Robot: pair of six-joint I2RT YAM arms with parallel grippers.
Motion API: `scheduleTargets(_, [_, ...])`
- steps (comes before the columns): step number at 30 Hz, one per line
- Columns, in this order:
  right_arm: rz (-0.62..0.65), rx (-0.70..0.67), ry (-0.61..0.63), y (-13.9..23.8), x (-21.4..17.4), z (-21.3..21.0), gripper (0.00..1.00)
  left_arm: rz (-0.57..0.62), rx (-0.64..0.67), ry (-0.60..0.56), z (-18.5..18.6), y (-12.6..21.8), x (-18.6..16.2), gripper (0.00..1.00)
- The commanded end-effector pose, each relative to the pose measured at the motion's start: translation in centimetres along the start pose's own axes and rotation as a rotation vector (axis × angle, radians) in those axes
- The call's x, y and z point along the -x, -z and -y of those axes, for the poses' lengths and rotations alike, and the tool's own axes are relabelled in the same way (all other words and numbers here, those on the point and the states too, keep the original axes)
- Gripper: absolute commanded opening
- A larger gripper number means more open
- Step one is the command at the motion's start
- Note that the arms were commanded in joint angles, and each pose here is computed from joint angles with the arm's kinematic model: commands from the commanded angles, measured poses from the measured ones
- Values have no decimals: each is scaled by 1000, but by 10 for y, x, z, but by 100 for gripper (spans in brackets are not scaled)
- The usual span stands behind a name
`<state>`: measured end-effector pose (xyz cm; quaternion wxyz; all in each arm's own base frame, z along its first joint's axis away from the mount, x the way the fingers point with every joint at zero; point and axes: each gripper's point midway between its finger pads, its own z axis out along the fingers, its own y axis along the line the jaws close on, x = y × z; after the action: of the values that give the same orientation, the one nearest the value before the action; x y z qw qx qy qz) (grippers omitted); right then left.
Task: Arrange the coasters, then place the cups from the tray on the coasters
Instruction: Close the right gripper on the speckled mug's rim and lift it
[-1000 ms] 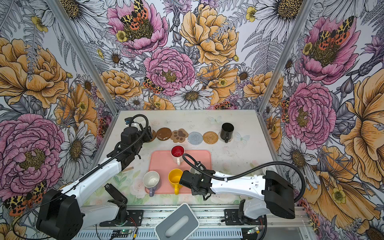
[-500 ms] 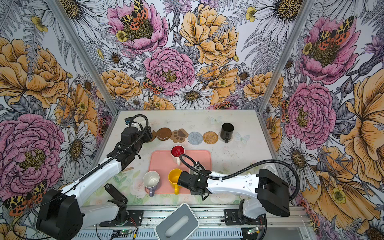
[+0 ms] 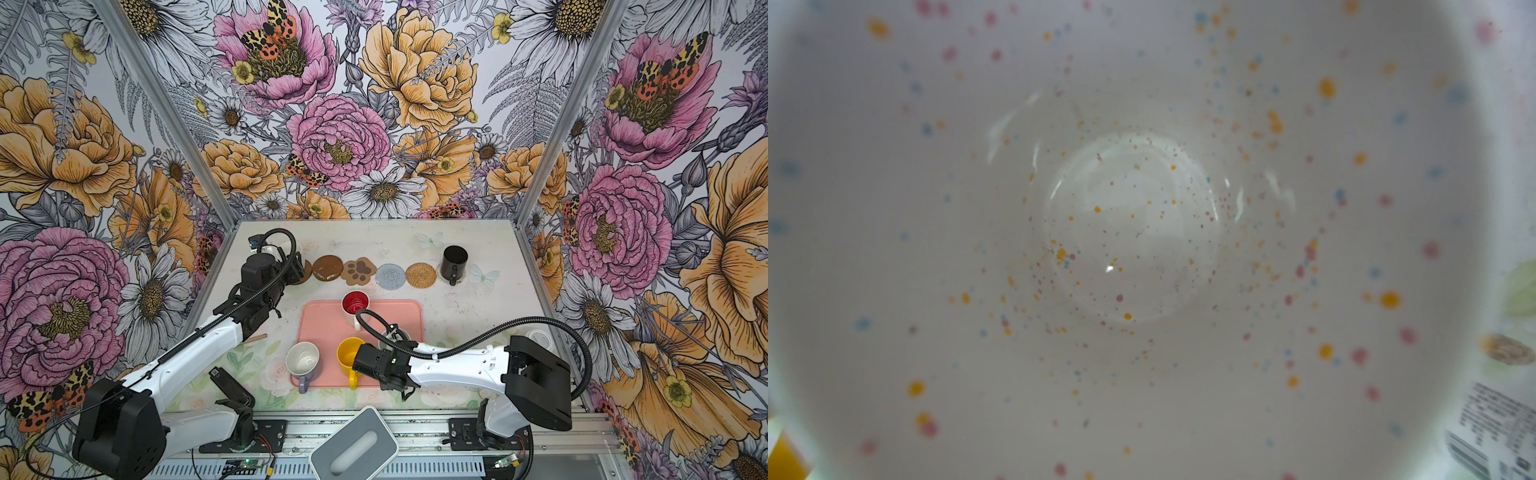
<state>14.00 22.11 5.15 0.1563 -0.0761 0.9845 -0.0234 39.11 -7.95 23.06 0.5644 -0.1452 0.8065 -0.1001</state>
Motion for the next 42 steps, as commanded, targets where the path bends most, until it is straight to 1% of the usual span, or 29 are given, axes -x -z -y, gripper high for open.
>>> scheduleTargets(1, [-2,-21,-5,-2,1,0,24,6,-11,14,-2,1,1,71])
scheduleTargets(15, [33,-20,-8,2,9,-1,36,5,-11,15,-3,0,1,71])
scheduleTargets(31, [70,-26,-17,6,24,2,36,-7,-14,15,-2,-1,-2,71])
scheduleTargets(36, [72,-31,-29,6,27,5,31,-5,-12,16,-3,-1,-2,71])
scheduleTargets(38, [72,-31,-31,5,28,5,27,-5,-10,18,-4,-2,-1,71])
scheduleTargets(42, [70,-36,-31,4,28,6,15,-7,-10,17,-4,-2,-2,71])
